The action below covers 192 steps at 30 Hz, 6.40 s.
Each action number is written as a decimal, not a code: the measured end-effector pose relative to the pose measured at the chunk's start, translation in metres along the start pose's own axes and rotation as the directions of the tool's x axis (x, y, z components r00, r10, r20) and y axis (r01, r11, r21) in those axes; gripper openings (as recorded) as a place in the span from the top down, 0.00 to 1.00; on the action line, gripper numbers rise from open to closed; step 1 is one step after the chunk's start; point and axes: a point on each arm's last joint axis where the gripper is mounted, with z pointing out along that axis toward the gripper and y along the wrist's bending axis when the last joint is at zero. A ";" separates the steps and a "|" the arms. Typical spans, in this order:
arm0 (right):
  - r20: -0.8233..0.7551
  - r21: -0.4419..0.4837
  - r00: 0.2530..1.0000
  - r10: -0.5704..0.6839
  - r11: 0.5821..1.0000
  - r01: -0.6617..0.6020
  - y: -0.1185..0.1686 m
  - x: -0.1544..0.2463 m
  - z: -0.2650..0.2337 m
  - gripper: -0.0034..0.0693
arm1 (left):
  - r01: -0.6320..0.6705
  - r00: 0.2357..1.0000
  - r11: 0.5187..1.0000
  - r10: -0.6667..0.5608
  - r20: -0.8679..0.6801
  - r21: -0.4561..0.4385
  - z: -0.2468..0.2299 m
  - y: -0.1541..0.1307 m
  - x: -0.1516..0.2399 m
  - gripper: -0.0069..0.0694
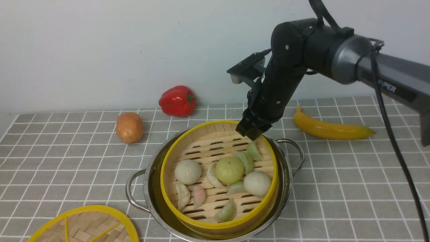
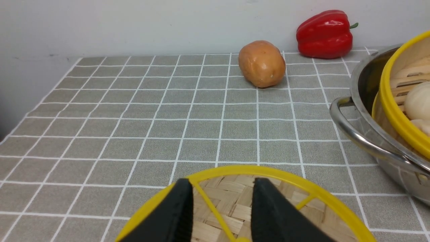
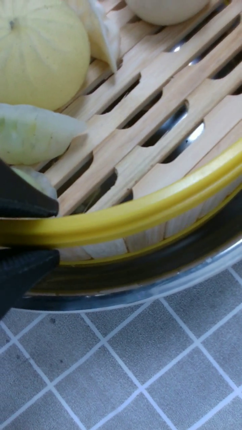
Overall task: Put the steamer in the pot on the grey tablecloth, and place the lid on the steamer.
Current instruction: 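Place the bamboo steamer basket of food into the steel pot with the right gripper, then grasp the bamboo steamer lid lying on the table by its centre knob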
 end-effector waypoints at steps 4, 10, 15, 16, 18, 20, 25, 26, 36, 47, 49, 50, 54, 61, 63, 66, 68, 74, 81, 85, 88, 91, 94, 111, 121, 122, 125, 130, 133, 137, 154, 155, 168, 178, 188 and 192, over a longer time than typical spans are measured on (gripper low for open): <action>0.000 0.000 1.000 0.001 1.000 -0.001 0.000 0.000 0.000 0.72 | 0.000 1.000 1.000 0.000 0.000 0.000 0.000 0.000 0.000 0.59; -0.004 0.013 1.000 -0.018 1.000 0.018 -0.002 0.000 0.000 0.60 | 0.000 1.000 1.000 0.000 0.000 0.000 0.000 0.000 0.000 0.59; -0.014 0.040 0.998 -0.062 0.997 0.063 -0.004 0.001 0.000 0.51 | 0.000 1.000 1.000 0.000 0.001 0.000 0.000 0.000 0.000 0.59; -0.016 0.045 0.997 -0.074 0.996 0.075 -0.005 0.001 0.000 0.49 | 0.000 1.000 1.000 0.000 0.001 0.000 0.000 0.000 0.000 0.59; -0.013 0.047 0.997 -0.078 0.996 0.079 -0.005 0.000 -0.002 0.47 | 0.000 1.000 1.000 0.000 0.001 0.000 0.000 0.000 0.000 0.59; 0.006 0.056 0.997 -0.081 0.995 0.081 -0.005 -0.003 -0.006 0.46 | 0.000 1.000 1.000 0.000 0.001 0.000 0.000 0.000 0.000 0.59; 0.048 0.066 0.997 -0.058 0.996 0.055 -0.005 -0.010 -0.016 0.47 | 0.000 1.000 1.000 0.000 0.001 0.000 0.000 0.000 0.000 0.59; 0.048 0.066 0.997 -0.058 0.996 0.055 -0.005 -0.010 -0.016 0.47 | 0.000 1.000 1.000 0.000 0.001 0.000 0.000 0.000 0.000 0.59; 0.043 0.241 0.998 -0.035 0.970 0.023 -0.018 -0.009 -0.036 0.63 | 0.000 1.000 1.000 0.000 0.001 0.000 0.000 0.000 0.000 0.59; 0.303 0.379 0.950 0.074 0.905 -0.192 -0.013 0.001 -0.154 0.97 | 0.000 1.000 1.000 0.000 0.001 0.000 0.000 0.000 0.000 0.59; 0.329 0.367 0.940 0.093 0.904 -0.218 -0.010 0.002 -0.163 0.97 | 0.000 1.000 1.000 0.000 0.001 0.000 0.000 0.000 0.000 0.59; 0.351 0.352 0.930 0.110 0.905 -0.240 -0.008 0.004 -0.170 0.97 | 0.000 1.000 1.000 0.000 0.001 0.000 0.000 0.000 0.000 0.59; 0.415 0.273 0.890 0.188 0.908 -0.319 -0.001 0.008 -0.189 0.96 | 0.000 1.000 1.000 0.000 0.001 0.000 0.000 0.000 0.000 0.59; 0.423 0.239 0.880 0.215 0.911 -0.337 0.002 0.008 -0.190 0.95 | 0.000 1.000 1.000 0.000 0.001 0.000 0.000 0.000 0.000 0.59; 0.413 0.262 0.890 0.192 0.911 -0.318 0.002 0.013 -0.193 0.95 | 0.000 1.000 1.000 0.000 0.001 0.000 0.000 0.000 0.000 0.59; 0.409 0.267 0.894 0.183 0.913 -0.310 0.006 0.031 -0.196 0.94 | 0.000 1.000 1.000 0.000 0.002 0.000 0.000 0.000 0.000 0.59; 0.430 0.265 0.886 0.173 0.914 -0.307 0.010 0.046 -0.199 0.94 | 0.000 1.000 1.000 0.000 0.002 0.000 0.000 0.000 0.000 0.59; 0.612 0.248 0.782 0.119 0.910 -0.333 0.018 0.151 -0.209 0.92 | 0.000 1.000 1.000 0.000 0.002 0.000 0.000 0.000 0.000 0.59; 0.802 0.171 0.546 0.243 0.781 -0.600 0.006 0.270 -0.206 0.88 | 0.000 1.000 1.000 0.000 0.002 0.000 0.000 0.000 0.000 0.59; 0.866 0.148 0.437 0.242 0.711 -0.687 0.015 0.320 -0.200 0.86 | 0.000 1.000 1.000 0.000 0.002 0.000 0.000 0.000 0.000 0.59; 0.908 0.138 0.368 0.198 0.689 -0.711 0.030 0.352 -0.191 0.85 | 0.000 1.000 1.000 0.000 0.002 0.000 0.000 0.000 0.000 0.59; 0.940 0.131 0.311 0.139 0.694 -0.708 0.042 0.373 -0.180 0.84 | 0.000 1.000 1.000 0.000 0.002 0.000 0.000 0.000 0.000 0.59; 0.958 0.160 0.280 0.055 0.708 -0.688 0.051 0.391 -0.163 0.82 | 0.000 1.000 1.000 0.000 0.002 0.000 0.000 0.000 0.000 0.59; 0.938 0.182 0.336 0.084 0.705 -0.685 0.051 0.417 -0.104 0.74 | 0.000 1.000 1.000 0.000 0.002 0.000 0.000 0.000 0.000 0.59; 0.930 0.158 0.343 0.131 0.699 -0.697 0.054 0.422 -0.099 0.70 | 0.000 1.000 1.000 0.000 0.002 0.000 0.000 0.000 0.000 0.59; 0.930 0.157 0.343 0.133 0.700 -0.696 0.054 0.422 -0.099 0.70 | 0.000 1.000 1.000 0.000 0.002 0.000 0.000 0.000 0.000 0.59; 0.922 0.160 0.366 0.127 0.735 -0.659 0.056 0.420 -0.098 0.69 | 0.000 1.000 1.000 0.000 0.002 0.000 0.000 0.000 0.000 0.59; 0.902 0.238 0.426 0.071 0.741 -0.628 0.057 0.420 -0.097 0.67 | 0.000 1.000 1.000 0.000 0.002 0.000 0.000 0.000 0.000 0.59; 0.899 0.247 0.433 0.064 0.743 -0.622 0.058 0.420 -0.097 0.65 | 0.000 1.000 1.000 0.000 0.002 0.000 0.000 0.000 0.000 0.59; 0.899 0.246 0.433 0.065 0.743 -0.623 0.058 0.420 -0.097 0.64 | 0.000 1.000 1.000 0.000 0.002 0.000 0.000 0.000 0.000 0.59; 0.899 0.246 0.433 0.065 0.743 -0.623 0.058 0.420 -0.097 0.62 | -0.002 1.000 1.000 0.002 0.005 -0.001 0.000 0.000 0.000 0.59; 0.899 0.246 0.433 0.065 0.743 -0.623 0.058 0.420 -0.097 0.62 | -0.003 1.000 1.000 0.003 0.013 -0.001 0.000 0.000 -0.001 0.59; 0.900 0.244 0.431 0.066 0.743 -0.623 0.058 0.420 -0.097 0.62 | 0.602 0.760 0.772 -0.632 0.153 0.203 -0.003 -0.006 -0.022 0.59; 0.901 0.244 0.429 0.064 0.743 -0.623 0.058 0.420 -0.097 0.62 | 0.415 0.874 0.875 -0.459 0.160 0.249 -0.034 -0.012 -0.079 0.59; 0.901 0.244 0.428 0.063 0.743 -0.623 0.058 0.420 -0.097 0.62 | 0.116 0.854 0.989 -0.051 -0.518 0.095 -0.022 -0.007 -0.127 0.59; 0.901 0.244 0.428 0.063 0.743 -0.623 0.058 0.420 -0.097 0.62 | -0.032 0.731 0.999 0.046 -0.681 0.033 0.010 0.006 -0.130 0.59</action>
